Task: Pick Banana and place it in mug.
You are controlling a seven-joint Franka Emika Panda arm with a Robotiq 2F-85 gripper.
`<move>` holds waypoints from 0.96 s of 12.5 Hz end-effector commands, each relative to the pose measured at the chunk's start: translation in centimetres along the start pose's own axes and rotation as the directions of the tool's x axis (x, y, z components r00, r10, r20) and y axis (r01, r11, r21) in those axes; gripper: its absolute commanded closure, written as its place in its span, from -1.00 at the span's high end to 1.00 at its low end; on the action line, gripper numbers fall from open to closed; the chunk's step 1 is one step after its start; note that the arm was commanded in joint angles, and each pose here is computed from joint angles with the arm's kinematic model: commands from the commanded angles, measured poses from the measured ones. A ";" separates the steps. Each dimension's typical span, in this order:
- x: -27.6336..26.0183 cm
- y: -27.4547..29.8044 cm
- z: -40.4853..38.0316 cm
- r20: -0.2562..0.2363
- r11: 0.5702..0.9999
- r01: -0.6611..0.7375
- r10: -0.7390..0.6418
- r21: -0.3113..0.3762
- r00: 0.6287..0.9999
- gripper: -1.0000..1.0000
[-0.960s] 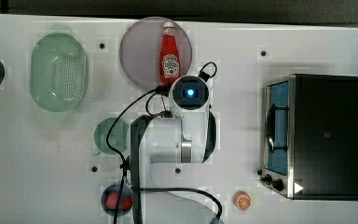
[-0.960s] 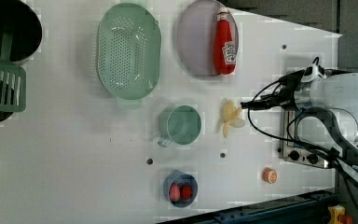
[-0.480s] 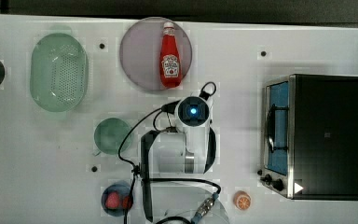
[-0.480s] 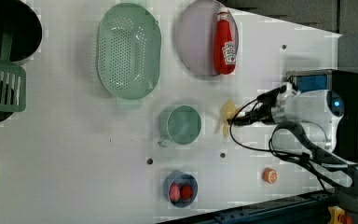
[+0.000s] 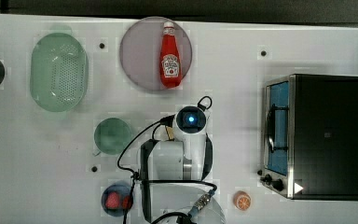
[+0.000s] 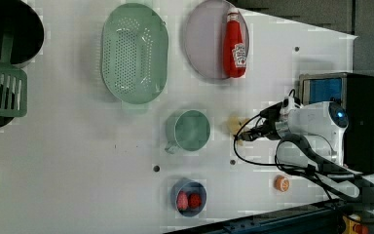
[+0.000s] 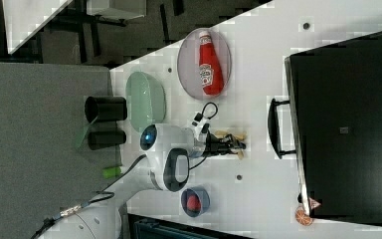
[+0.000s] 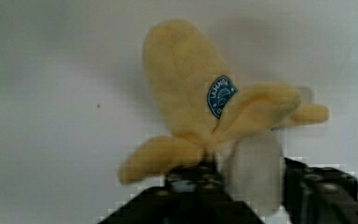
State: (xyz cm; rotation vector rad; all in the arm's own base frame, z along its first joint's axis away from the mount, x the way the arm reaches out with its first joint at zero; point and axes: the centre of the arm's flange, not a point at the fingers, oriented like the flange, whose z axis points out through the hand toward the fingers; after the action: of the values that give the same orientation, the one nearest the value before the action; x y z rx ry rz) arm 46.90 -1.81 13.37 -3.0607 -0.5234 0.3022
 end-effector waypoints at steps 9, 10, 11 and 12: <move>-2.9 2.1 -28.0 -0.211 0.994 -0.086 0.071 -0.064 0.975 -0.56; -3.6 1.5 -30.4 -0.192 0.991 -0.126 0.115 -0.048 0.975 -0.57; -4.1 0.5 -32.4 -0.168 0.986 -0.162 0.154 -0.036 0.974 -0.57; -4.2 -1.7 -34.3 -0.149 0.980 -0.197 0.190 -0.033 0.970 -0.57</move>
State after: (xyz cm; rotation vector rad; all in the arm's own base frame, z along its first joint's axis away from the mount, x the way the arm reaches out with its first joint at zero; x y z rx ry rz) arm 49.26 -3.17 51.73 -3.1516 -0.3373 -0.1374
